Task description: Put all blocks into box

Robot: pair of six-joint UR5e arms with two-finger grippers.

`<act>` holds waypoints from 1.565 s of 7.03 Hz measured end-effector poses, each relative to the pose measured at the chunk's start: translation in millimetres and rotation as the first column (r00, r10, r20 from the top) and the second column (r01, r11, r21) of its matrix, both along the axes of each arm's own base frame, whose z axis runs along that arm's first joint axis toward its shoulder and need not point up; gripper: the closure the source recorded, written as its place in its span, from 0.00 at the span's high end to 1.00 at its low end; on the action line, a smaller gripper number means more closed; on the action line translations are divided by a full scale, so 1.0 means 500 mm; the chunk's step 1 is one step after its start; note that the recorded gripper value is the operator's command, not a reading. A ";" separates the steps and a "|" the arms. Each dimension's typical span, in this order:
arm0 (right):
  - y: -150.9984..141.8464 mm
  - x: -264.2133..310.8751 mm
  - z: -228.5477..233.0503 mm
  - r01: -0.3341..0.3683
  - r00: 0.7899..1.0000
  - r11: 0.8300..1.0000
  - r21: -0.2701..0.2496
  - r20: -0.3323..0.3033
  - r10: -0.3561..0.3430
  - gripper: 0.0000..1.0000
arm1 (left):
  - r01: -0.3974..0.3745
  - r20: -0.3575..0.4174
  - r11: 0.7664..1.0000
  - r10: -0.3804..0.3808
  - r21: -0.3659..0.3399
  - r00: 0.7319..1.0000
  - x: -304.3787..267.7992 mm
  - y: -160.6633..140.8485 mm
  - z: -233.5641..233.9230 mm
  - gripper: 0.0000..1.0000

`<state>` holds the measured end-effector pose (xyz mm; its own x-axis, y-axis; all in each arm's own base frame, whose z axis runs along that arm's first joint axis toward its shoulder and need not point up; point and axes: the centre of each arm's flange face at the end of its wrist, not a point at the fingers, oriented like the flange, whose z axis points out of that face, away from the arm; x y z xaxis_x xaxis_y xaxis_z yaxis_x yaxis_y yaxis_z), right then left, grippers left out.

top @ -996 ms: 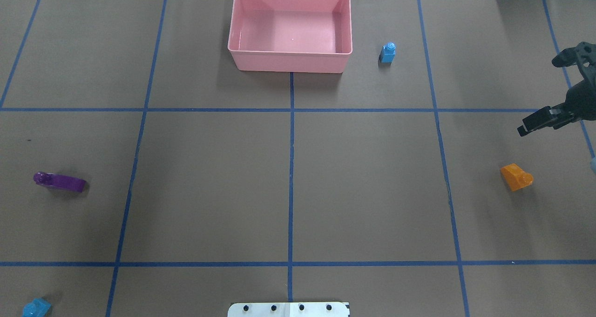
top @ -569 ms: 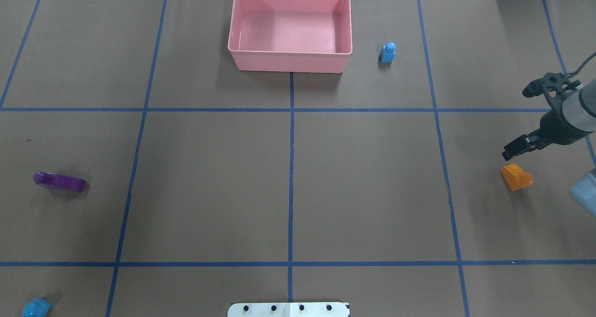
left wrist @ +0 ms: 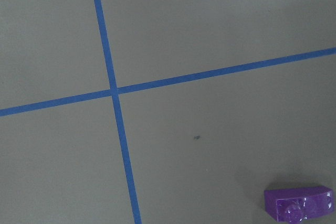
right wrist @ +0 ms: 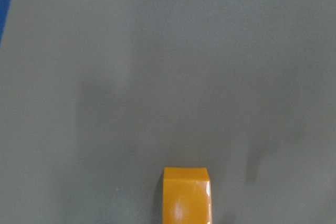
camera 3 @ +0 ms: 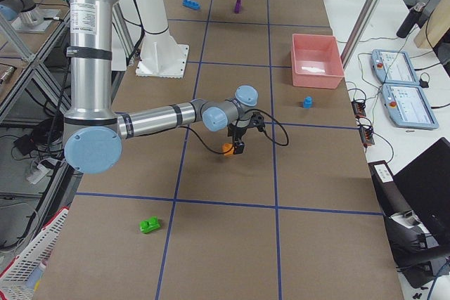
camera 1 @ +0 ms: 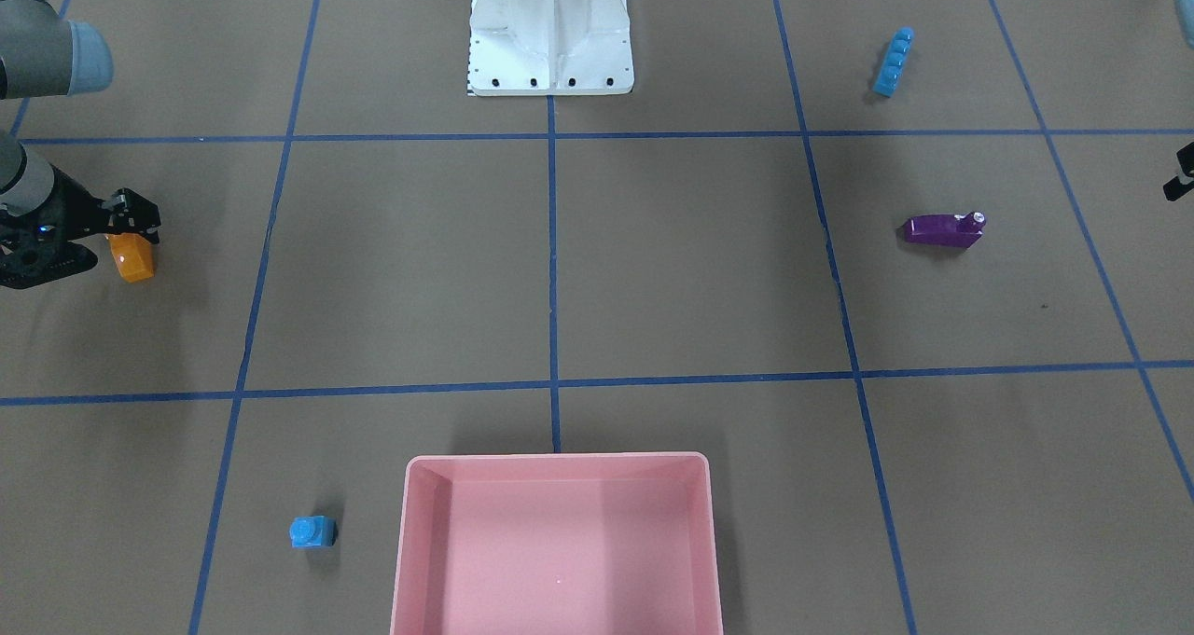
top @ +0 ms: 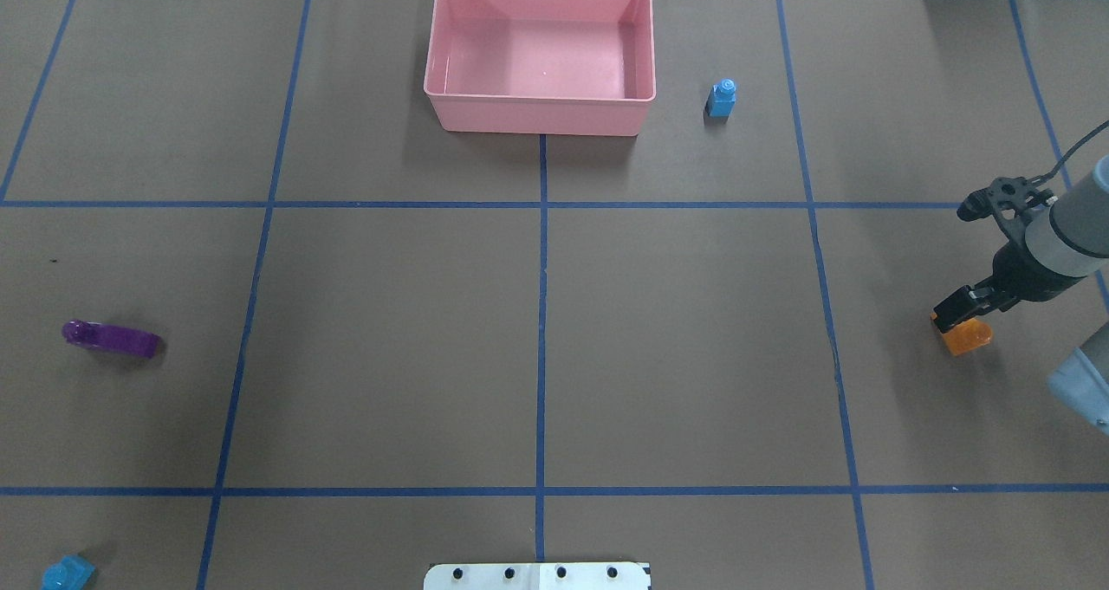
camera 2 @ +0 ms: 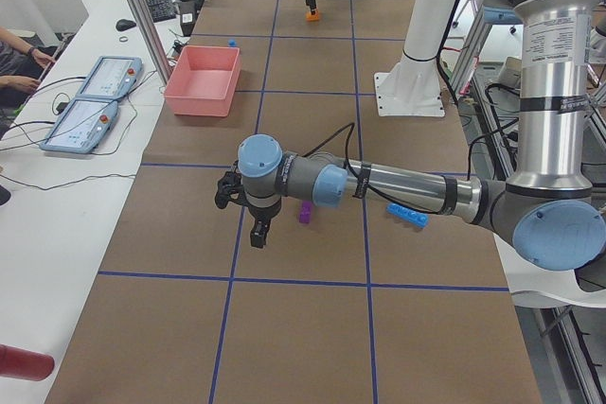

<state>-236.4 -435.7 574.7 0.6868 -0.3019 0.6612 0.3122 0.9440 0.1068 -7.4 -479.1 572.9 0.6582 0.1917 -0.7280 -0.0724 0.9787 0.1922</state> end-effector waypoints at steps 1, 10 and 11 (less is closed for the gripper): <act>0.002 -0.007 0.014 0.007 1.000 1.000 -0.011 -0.007 -0.007 0.00 | 0.000 -0.001 1.000 0.000 0.000 1.000 0.000 0.000 0.000 1.00; -0.051 0.119 -0.193 -0.201 0.973 0.979 0.042 0.126 0.194 0.00 | -0.243 0.027 0.945 0.243 0.217 0.970 0.223 0.020 -0.043 1.00; -0.076 0.112 -0.254 -0.245 0.957 0.969 0.029 0.167 0.237 0.00 | -0.311 0.053 0.902 0.310 0.298 0.949 0.271 0.029 -0.054 1.00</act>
<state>-180.2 -473.7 447.8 0.6285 -0.1748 0.7579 0.0505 0.9815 0.1845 128.0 -464.9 546.1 0.5325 0.5950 -0.6021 -0.3649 0.8032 0.4709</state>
